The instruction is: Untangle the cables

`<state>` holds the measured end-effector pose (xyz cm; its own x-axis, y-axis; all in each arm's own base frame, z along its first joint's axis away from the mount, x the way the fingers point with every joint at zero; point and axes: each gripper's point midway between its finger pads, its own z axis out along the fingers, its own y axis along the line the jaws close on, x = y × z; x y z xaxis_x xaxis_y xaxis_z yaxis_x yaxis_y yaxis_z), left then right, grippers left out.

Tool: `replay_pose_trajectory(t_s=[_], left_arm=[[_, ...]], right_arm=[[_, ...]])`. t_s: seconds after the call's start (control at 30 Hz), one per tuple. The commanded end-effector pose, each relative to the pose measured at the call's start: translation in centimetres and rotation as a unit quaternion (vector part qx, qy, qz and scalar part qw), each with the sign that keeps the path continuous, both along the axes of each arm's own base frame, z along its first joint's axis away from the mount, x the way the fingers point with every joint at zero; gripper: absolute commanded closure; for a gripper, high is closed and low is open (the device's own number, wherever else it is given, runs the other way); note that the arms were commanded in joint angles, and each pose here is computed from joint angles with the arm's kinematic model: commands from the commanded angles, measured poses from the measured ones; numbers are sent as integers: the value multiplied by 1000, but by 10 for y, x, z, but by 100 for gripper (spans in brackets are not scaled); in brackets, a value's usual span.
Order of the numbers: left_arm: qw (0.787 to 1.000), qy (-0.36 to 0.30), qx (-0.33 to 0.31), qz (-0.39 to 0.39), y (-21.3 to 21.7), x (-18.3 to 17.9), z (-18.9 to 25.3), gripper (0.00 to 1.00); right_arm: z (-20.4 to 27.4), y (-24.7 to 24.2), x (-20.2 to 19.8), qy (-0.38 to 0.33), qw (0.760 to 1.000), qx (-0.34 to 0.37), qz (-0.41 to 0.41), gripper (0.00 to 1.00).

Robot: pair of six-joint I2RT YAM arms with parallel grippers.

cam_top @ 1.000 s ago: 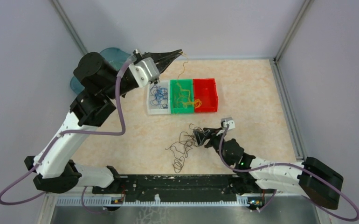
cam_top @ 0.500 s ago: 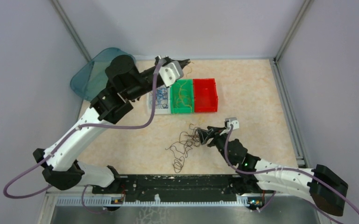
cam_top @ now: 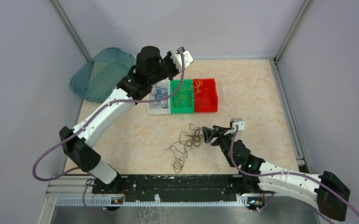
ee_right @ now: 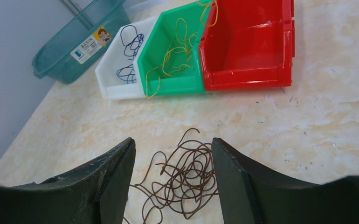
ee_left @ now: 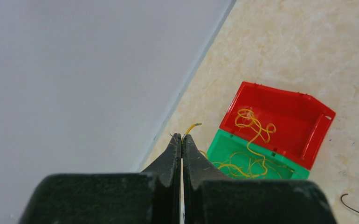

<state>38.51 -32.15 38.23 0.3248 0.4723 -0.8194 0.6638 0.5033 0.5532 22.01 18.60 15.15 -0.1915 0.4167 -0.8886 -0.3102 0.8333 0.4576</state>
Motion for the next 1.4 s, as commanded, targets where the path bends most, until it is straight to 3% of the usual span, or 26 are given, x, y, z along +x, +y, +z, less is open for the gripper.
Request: replay_pose_trajectory(t_s=[0.0, 0.27, 0.53, 0.7, 0.87, 1.13, 1.37], left_arm=[[1000, 15, -11, 5, -1, 21, -15, 100], [999, 23, -9, 30, 2, 53, -40, 100], [997, -6, -78, 10, 0, 57, 24, 100], [996, -10, -93, -5, -3, 51, 40, 100], [996, -9, -83, 5, 3, 51, 32, 100], [998, 14, -51, 26, 7, 58, -16, 100], [998, -16, -10, 65, 20, 75, -39, 100]], right_arm=[[23, -6, 6, -16, 999, 15, -24, 38], [24, -12, 6, -16, 999, 5, -34, 38], [23, -13, 6, -16, 999, 5, -35, 38], [23, -9, 7, -14, 999, 7, -30, 38], [22, -7, 7, -14, 999, 10, -28, 38], [21, -7, 6, -11, 1000, 13, -26, 39], [18, -7, 6, -7, 1000, 11, -26, 39]])
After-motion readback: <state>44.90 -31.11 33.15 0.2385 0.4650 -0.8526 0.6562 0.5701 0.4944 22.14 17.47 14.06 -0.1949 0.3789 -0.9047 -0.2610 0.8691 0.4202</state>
